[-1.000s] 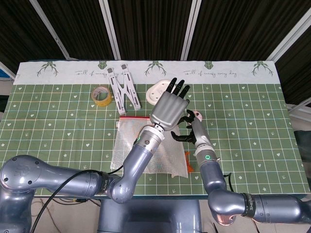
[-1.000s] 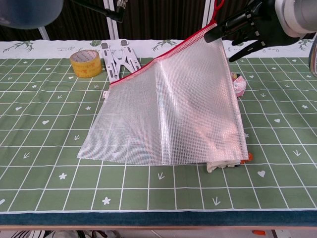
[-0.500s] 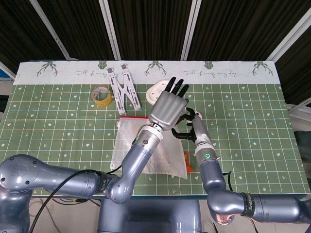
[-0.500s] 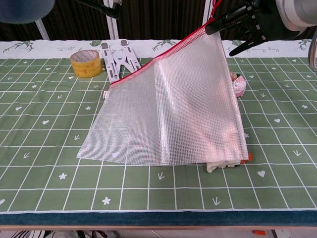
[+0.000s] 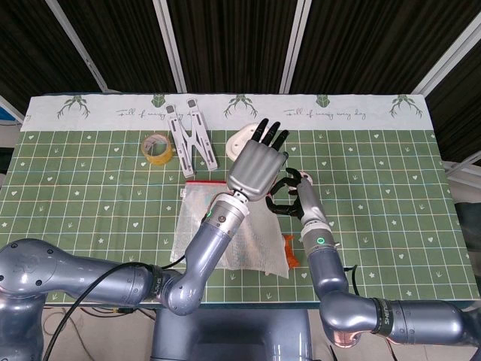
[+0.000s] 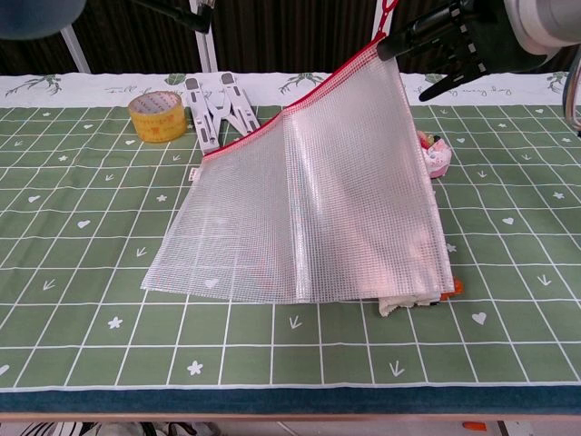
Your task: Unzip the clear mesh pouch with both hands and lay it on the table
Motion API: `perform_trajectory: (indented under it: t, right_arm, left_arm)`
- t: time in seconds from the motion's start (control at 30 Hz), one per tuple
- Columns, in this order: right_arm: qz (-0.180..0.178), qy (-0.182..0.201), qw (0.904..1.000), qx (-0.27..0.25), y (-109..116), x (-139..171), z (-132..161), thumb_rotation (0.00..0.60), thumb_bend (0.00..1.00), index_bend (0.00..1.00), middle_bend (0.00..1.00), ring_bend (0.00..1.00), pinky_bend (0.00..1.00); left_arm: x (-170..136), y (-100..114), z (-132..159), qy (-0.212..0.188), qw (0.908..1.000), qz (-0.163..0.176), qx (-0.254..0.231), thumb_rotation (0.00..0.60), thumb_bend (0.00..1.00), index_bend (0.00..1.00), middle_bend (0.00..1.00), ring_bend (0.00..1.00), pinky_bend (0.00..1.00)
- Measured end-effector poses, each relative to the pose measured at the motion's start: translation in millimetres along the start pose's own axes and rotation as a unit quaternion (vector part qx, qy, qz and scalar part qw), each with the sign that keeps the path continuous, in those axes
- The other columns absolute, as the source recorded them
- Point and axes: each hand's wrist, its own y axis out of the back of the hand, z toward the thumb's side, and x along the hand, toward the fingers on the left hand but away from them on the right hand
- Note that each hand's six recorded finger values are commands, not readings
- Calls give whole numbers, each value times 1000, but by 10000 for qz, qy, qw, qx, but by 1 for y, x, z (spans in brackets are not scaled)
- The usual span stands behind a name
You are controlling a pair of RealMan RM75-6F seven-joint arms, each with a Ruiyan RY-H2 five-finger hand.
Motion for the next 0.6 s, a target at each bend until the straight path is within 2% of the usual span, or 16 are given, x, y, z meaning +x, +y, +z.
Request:
perform_trajectory:
  t: [0.6]
  right_arm:
    - [39, -11, 9999, -127, 1, 2, 3, 600, 531, 643, 134, 0, 207]
  left_arm:
    - [-2, -1, -2, -12, 10000, -14, -50, 600, 424, 594, 130, 0, 0]
